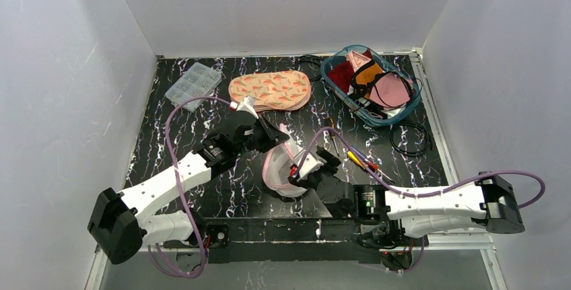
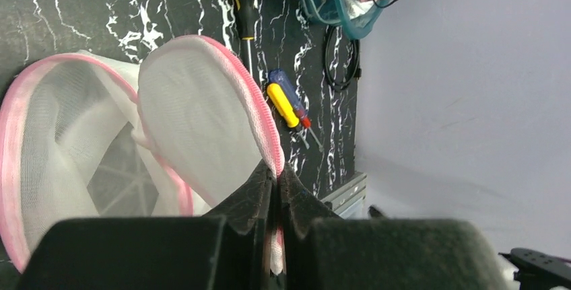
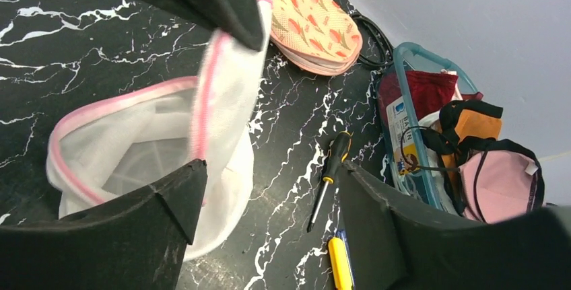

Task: Unzip the laundry bag and remove the bra
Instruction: Close the laundry bag at the center of the board.

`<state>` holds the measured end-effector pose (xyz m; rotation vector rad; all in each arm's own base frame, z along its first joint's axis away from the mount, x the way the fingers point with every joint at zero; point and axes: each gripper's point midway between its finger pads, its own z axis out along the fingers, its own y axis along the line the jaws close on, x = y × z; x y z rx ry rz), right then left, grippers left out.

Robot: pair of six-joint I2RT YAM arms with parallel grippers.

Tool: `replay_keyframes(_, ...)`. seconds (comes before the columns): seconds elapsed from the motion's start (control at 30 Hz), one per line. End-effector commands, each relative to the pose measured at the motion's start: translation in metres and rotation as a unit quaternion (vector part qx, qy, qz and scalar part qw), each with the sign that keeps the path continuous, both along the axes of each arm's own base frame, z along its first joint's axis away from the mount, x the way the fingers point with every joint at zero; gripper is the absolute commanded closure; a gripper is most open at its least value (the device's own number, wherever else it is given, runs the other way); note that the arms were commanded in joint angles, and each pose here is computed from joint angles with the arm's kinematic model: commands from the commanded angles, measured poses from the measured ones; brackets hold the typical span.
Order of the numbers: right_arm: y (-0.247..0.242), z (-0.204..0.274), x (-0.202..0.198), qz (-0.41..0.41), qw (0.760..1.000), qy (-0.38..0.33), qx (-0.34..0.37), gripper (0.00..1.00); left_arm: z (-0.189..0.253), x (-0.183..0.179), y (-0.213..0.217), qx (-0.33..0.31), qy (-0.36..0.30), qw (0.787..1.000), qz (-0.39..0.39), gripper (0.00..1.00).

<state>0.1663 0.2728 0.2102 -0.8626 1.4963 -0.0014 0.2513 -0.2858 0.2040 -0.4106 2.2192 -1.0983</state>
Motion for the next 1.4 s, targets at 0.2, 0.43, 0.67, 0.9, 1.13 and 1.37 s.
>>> replay_keyframes(0.2,-0.015,-0.014,0.025,-0.023,0.946,0.215,0.242,0.15,-0.030,-0.035,0.020,0.020,-0.057,0.996,-0.069,1.00)
replay_keyframes(0.43,-0.002,-0.041,0.035,0.018,0.865,0.357,0.353,0.19,-0.037,-0.048,0.034,-0.001,-0.100,0.992,-0.073,1.00)
replay_keyframes(0.67,0.002,-0.042,0.037,0.046,0.826,0.397,0.397,0.23,-0.012,-0.057,0.029,-0.080,-0.162,0.978,-0.102,1.00)
replay_keyframes(0.9,-0.042,-0.018,0.044,0.005,0.835,0.333,0.438,0.21,0.021,-0.059,0.014,-0.142,-0.205,0.959,-0.132,1.00)
replay_keyframes(1.13,-0.056,-0.028,0.032,0.001,0.832,0.332,0.445,0.21,0.004,-0.052,-0.001,-0.161,-0.186,0.958,-0.148,1.00)
replay_keyframes(1.37,-0.058,-0.036,0.021,0.019,0.828,0.337,0.447,0.21,-0.005,-0.044,-0.022,-0.205,-0.175,0.945,-0.183,1.00)
